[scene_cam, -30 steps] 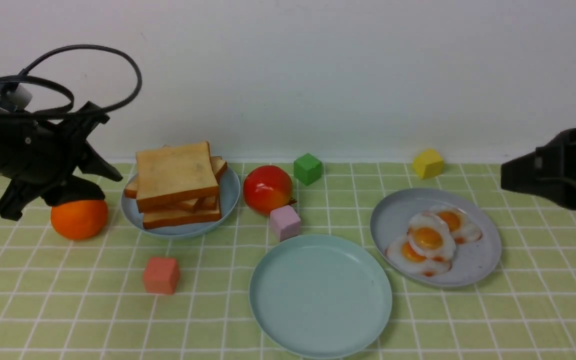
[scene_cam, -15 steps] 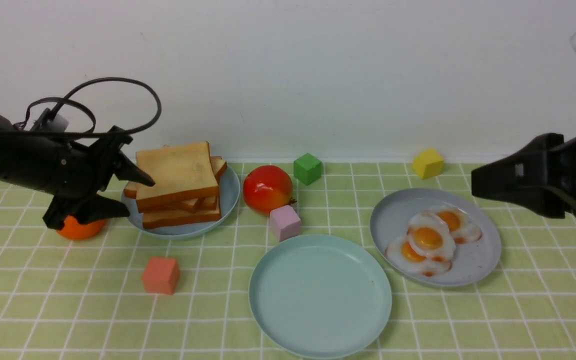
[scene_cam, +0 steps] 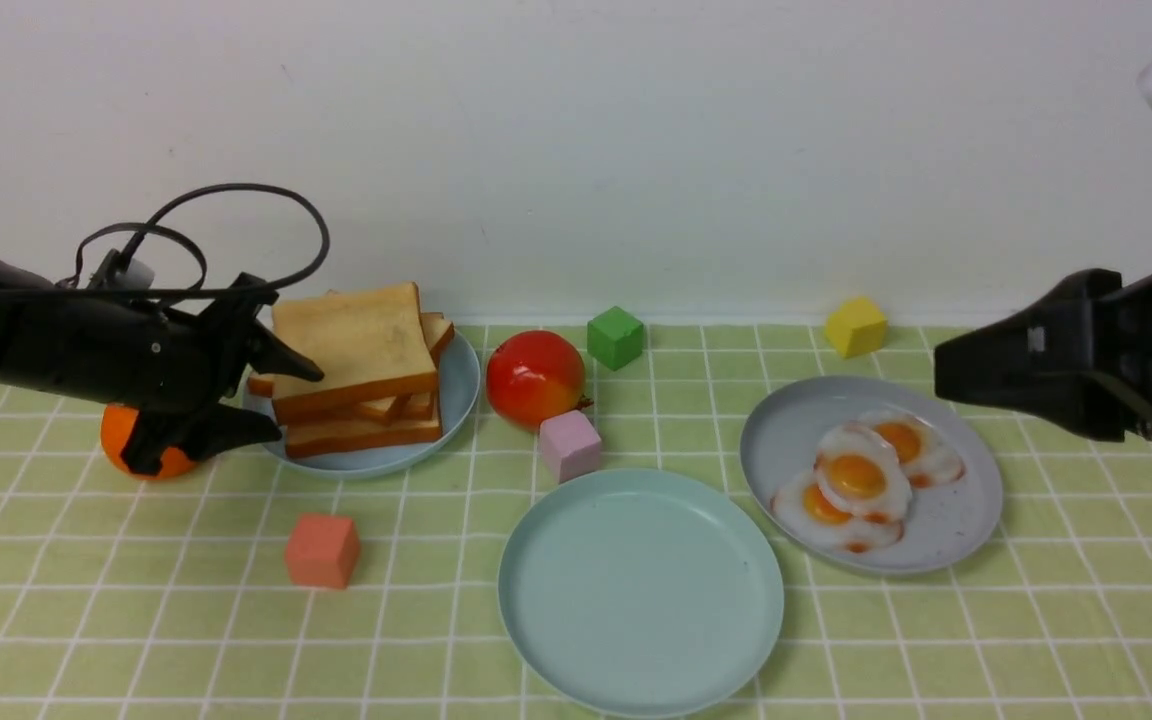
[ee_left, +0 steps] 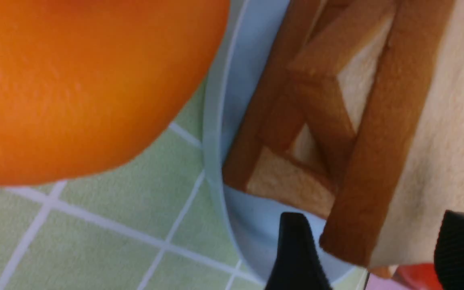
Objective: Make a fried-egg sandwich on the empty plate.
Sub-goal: Use the left arm to grab a slice of bread
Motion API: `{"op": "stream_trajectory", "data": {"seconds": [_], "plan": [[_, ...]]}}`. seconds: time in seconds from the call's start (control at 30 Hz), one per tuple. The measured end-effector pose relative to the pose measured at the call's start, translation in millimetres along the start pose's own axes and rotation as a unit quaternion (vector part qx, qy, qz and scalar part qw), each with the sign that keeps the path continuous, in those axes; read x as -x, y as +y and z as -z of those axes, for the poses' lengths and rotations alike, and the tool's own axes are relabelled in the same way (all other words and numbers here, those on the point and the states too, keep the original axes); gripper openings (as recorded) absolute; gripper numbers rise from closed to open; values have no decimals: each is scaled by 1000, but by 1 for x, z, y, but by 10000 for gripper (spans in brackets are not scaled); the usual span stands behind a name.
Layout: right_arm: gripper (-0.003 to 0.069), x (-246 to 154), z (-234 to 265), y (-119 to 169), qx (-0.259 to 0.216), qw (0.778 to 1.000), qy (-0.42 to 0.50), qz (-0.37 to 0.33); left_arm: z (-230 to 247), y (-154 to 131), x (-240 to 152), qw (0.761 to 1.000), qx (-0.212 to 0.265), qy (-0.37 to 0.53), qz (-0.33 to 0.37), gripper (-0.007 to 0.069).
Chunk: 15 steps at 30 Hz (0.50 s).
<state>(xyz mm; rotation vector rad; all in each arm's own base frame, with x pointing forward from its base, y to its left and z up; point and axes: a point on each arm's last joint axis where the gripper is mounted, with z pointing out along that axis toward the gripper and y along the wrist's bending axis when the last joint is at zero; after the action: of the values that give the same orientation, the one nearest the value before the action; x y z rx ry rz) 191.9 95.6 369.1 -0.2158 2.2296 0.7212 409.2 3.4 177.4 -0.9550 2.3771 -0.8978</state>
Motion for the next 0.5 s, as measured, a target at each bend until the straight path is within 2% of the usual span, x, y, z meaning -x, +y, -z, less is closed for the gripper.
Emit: {"op": "stream_trajectory", "data": {"seconds": [0.13,0.27,0.37,0.5], "plan": [[241,0,0,0,1,1000,1,-1,0,0,3,1000,0,-16,4,445],[241,0,0,0,2,1000,1,-2,0,0,4,1000,0,-21,-4,404],[241,0,0,0,2,1000,1,-3,0,0,4,1000,0,-20,-18,340],[241,-1,0,1,3,1000,4,-3,0,0,3,999,1,-14,-39,190]]}}
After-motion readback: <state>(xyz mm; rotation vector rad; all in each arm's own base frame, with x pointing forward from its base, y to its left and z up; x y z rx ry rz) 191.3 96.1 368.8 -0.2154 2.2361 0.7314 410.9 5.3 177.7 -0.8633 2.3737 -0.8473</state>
